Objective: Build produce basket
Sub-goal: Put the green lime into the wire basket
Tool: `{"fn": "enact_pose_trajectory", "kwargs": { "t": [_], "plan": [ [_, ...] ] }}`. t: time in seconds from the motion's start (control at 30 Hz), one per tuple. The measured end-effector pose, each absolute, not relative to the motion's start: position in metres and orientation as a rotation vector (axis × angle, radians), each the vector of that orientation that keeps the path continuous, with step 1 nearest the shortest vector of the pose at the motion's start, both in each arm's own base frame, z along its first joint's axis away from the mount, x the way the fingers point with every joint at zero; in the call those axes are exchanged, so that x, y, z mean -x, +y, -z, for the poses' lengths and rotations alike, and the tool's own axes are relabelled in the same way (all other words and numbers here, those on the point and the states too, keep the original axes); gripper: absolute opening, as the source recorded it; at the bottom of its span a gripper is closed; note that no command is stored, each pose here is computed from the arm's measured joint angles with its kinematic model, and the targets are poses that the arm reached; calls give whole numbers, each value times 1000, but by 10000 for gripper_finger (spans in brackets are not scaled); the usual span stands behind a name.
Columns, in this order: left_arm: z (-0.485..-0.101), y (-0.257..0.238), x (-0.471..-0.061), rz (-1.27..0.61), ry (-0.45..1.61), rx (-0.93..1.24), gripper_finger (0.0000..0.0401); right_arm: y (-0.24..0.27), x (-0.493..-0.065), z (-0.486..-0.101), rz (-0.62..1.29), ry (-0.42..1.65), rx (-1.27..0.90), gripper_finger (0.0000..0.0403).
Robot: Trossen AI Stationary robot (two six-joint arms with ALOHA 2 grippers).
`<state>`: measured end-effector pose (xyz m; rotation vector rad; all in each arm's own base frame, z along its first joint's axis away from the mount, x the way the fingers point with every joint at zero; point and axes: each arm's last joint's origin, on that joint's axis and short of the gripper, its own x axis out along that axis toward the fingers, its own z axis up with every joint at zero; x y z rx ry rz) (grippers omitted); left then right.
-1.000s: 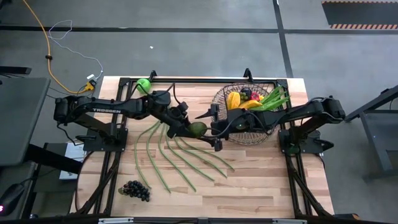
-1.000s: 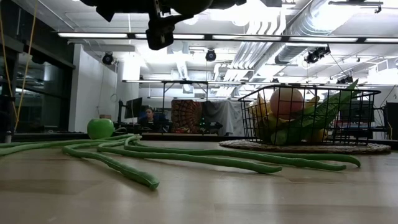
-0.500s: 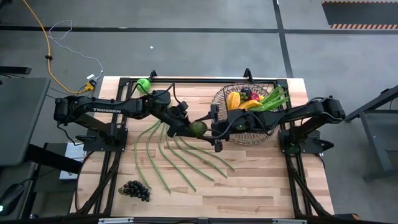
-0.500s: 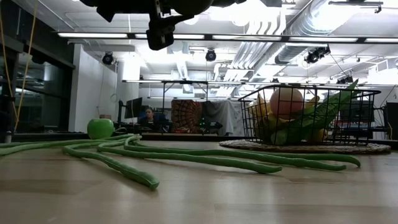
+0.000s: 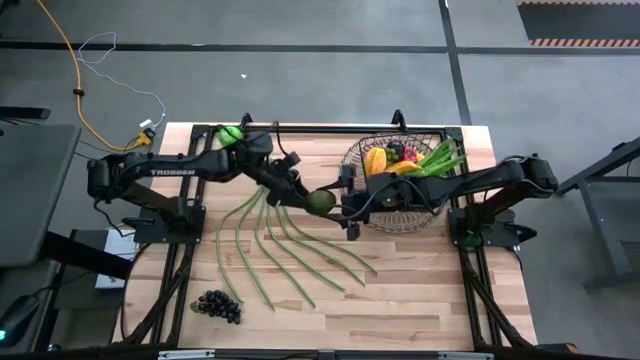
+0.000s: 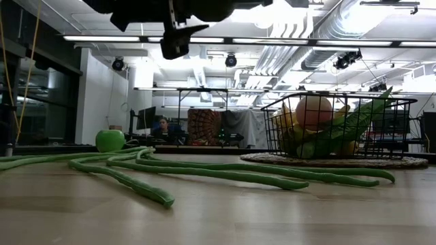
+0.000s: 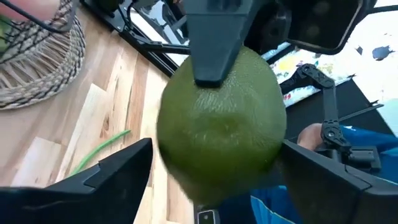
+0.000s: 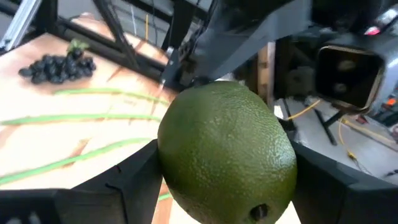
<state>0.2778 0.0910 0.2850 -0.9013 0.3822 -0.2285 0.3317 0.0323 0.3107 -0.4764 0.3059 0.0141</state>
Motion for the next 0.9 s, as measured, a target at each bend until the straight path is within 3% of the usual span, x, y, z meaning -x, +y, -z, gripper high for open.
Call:
{"fn": "enact_pose_trajectory", "kwargs": {
  "t": [0.37, 0.7, 0.9],
  "plan": [
    [-293, 123, -256, 89, 305, 863, 335, 23, -293, -327, 83, 453, 479, 274],
    [-334, 107, -219, -370, 108, 450, 335, -9, -247, -339, 231, 597, 230, 274],
    [-349, 76, -208, -493, 51, 319, 335, -20, -214, -333, 320, 588, 83, 275]
  ]
}}
